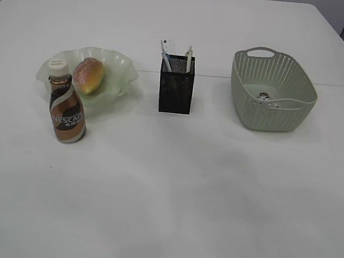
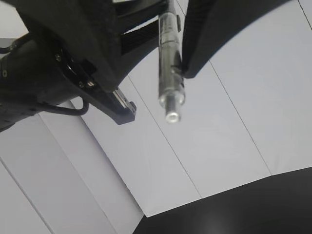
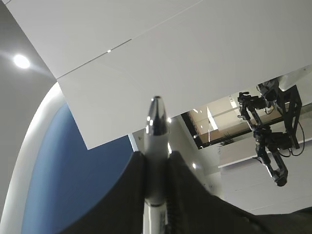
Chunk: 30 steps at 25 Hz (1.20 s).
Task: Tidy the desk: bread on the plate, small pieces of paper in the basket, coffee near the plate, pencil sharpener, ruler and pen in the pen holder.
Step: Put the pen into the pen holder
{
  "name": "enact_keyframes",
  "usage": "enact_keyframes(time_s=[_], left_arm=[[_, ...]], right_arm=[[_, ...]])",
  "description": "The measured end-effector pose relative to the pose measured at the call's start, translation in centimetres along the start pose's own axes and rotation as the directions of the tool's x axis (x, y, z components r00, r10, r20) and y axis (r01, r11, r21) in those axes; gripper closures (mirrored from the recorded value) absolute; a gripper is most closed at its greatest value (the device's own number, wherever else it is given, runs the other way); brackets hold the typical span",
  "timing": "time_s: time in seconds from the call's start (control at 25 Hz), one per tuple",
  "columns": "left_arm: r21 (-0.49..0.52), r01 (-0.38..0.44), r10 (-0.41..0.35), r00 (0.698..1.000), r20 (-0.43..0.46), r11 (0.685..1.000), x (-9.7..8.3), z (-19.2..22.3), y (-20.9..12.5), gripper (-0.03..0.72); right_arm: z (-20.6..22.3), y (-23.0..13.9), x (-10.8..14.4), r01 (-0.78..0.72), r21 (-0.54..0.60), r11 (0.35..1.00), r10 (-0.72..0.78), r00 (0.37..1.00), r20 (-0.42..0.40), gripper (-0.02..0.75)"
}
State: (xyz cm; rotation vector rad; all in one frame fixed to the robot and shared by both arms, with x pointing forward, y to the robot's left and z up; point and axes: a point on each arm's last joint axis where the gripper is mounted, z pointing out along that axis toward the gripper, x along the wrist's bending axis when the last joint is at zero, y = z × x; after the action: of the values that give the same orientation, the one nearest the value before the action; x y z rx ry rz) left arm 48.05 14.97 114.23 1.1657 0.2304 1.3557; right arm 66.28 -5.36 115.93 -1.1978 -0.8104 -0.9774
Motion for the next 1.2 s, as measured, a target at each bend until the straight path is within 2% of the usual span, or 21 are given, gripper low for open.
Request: enact_keyframes(time_s=[0.36, 0.72, 1.2], left_arm=[[-0.021, -0.016, 0.016, 1.000, -0.018, 1.000, -0.4, 0.3, -0.8, 0.381], [-0.024, -0.019, 0.017, 0.998, -0.065, 1.000, 0.3, 0.5, -1.2, 0.381], [-0.061, -0.024, 0.018, 0.996, -0.089, 0.998, 0.1, 1.5, -1.9, 0.381]], right_arm=[[-0.1, 0.0, 0.0, 0.000, -0.002, 1.000, 0.000, 1.000, -0.001, 0.647], [-0.1, 0.0, 0.0, 0.000, -0.002, 1.000, 0.000, 1.000, -0.001, 0.646], [-0.1, 0.0, 0.0, 0.004, -0.002, 1.000, -0.004, 1.000, -0.001, 0.646]])
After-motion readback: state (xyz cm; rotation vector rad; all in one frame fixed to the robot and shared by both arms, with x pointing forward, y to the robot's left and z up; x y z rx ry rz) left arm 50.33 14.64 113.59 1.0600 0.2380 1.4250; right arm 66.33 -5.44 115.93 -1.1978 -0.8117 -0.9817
